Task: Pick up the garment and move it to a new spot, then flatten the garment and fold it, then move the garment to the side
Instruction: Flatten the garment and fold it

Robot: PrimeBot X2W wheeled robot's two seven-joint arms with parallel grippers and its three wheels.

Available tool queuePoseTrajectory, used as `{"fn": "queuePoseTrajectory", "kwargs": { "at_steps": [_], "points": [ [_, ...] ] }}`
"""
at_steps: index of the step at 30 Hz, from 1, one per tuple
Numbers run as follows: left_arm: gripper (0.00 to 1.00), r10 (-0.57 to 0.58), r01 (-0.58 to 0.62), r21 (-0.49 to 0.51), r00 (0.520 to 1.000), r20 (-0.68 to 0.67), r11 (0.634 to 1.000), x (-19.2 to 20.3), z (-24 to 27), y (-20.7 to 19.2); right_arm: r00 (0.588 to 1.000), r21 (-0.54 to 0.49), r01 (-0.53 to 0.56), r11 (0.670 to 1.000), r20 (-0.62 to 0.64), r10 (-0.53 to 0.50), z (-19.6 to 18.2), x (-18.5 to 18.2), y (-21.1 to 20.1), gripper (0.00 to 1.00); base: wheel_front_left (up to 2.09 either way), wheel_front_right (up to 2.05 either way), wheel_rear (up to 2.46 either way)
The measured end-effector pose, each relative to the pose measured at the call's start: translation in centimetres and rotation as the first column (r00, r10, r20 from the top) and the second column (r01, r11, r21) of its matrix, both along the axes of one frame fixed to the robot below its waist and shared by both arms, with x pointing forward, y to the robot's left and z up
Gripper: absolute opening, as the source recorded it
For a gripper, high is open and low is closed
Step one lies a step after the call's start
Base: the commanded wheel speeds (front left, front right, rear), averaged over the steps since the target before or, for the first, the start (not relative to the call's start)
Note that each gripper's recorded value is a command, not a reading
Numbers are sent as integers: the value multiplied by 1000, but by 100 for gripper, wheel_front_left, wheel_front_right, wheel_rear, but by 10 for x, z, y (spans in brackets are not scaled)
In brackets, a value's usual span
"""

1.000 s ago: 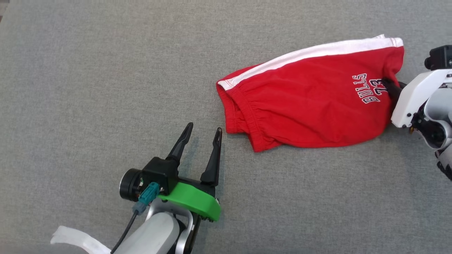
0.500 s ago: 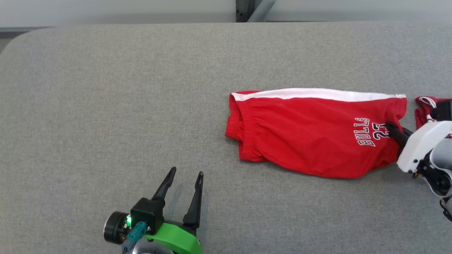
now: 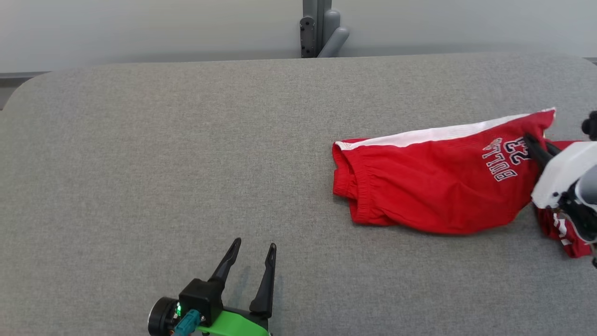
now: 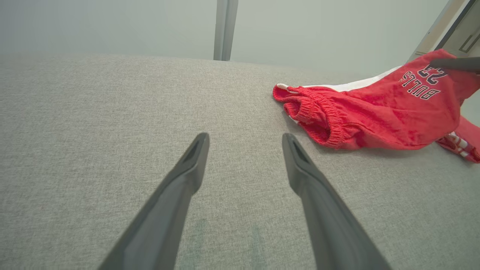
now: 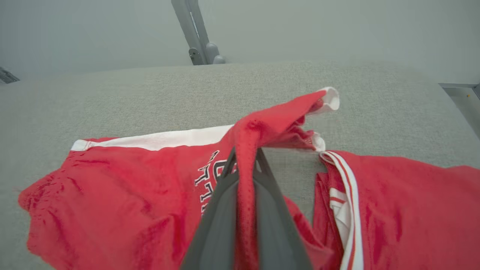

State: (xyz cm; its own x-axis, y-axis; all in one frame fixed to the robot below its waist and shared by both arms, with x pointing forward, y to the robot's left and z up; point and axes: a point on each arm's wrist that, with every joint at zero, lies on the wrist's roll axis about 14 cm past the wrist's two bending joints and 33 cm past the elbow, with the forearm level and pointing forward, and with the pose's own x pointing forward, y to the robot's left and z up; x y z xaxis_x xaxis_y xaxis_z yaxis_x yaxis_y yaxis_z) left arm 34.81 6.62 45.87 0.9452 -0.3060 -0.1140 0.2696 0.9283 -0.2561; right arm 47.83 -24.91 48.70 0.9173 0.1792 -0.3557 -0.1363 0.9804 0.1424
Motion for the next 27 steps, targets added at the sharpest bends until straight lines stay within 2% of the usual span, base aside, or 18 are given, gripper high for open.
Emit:
{"fn": "queuePoseTrajectory", "kwargs": {
  "at_steps": [4, 8, 14, 18, 27],
  "points": [
    [100, 3, -3, -11, 1000, -7, 1000, -2, -2, -2, 989, -5, -147, 989, 7, 147, 6, 7, 57, 0, 0, 0, 0],
    [100, 26, -26, -23, 1000, -10, 999, -2, -3, 3, 959, 9, -283, 959, -20, 284, 3, 5, 114, 0, 0, 0, 0],
    [100, 49, -50, -10, 998, -24, 999, -3, -10, 12, 908, 31, -413, 910, -71, 414, -11, -3, 178, 0, 0, 0, 0],
    [100, 69, -69, -11, 997, -40, 998, -2, -16, 16, 873, 41, -467, 883, -135, 468, -28, -11, 205, 0, 0, 0, 0],
    [100, 92, -93, -10, 994, -62, 996, -1, -24, 22, 853, 52, -493, 869, -168, 494, -38, -9, 227, 0, 0, 0, 0]
  ]
}}
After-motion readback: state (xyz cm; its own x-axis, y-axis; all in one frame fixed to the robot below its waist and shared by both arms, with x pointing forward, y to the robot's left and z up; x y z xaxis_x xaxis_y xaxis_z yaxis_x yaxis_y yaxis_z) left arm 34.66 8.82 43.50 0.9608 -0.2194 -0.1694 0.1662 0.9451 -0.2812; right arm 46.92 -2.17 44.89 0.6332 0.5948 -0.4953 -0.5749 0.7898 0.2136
